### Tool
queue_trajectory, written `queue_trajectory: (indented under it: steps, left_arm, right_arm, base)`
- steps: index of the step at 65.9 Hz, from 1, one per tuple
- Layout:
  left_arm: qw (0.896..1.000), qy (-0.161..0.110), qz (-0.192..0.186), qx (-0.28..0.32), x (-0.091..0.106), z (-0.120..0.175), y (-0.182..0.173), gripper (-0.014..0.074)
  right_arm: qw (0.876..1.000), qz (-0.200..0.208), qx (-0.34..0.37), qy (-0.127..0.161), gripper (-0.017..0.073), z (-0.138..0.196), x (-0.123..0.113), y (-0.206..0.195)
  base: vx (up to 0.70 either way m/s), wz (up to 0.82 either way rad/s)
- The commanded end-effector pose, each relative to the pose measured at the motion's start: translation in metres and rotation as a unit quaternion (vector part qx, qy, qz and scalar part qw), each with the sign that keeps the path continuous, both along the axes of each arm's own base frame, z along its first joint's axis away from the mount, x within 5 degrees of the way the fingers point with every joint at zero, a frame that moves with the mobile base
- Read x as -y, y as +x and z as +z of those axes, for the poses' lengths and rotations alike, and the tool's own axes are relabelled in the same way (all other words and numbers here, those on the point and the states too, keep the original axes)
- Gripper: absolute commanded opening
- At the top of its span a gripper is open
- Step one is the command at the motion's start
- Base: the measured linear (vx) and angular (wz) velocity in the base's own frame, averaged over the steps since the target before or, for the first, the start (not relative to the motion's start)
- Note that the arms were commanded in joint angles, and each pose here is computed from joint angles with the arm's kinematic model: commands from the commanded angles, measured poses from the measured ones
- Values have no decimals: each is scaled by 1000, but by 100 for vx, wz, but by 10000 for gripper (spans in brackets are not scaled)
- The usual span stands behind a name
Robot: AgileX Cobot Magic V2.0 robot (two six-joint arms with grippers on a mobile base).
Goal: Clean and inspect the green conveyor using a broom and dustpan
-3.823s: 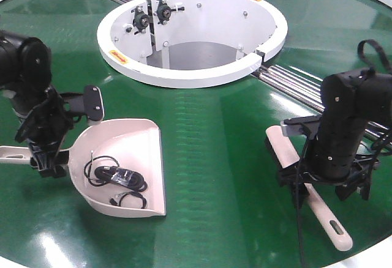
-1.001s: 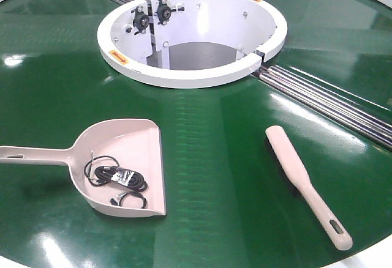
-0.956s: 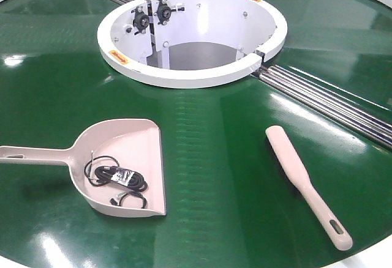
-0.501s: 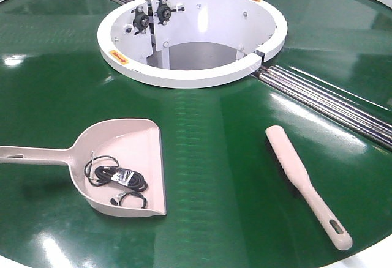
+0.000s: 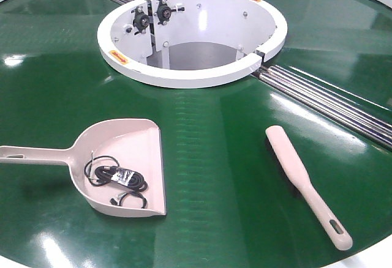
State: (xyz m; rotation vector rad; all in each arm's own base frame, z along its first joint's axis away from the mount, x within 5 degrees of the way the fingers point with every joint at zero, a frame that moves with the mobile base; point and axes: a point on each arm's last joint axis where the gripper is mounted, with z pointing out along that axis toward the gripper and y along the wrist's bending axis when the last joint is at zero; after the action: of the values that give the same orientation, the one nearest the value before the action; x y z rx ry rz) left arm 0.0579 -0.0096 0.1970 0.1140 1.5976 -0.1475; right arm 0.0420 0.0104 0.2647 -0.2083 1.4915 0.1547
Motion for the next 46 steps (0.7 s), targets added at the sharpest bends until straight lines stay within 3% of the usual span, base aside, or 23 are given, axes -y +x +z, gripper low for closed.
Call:
queue_trajectory:
  steps: [1,46]
  left_arm:
    - [998,-24,17,54,-2,5,-3,-8]
    - [998,-17,26,51,-3,5,-3,-8]
  right_arm:
    - [999,-4,39,7,-8,14,1,-1]
    - [999,-4,39,6,-8,14,1,-1]
  base:
    - [0,0]
    - [0,0]
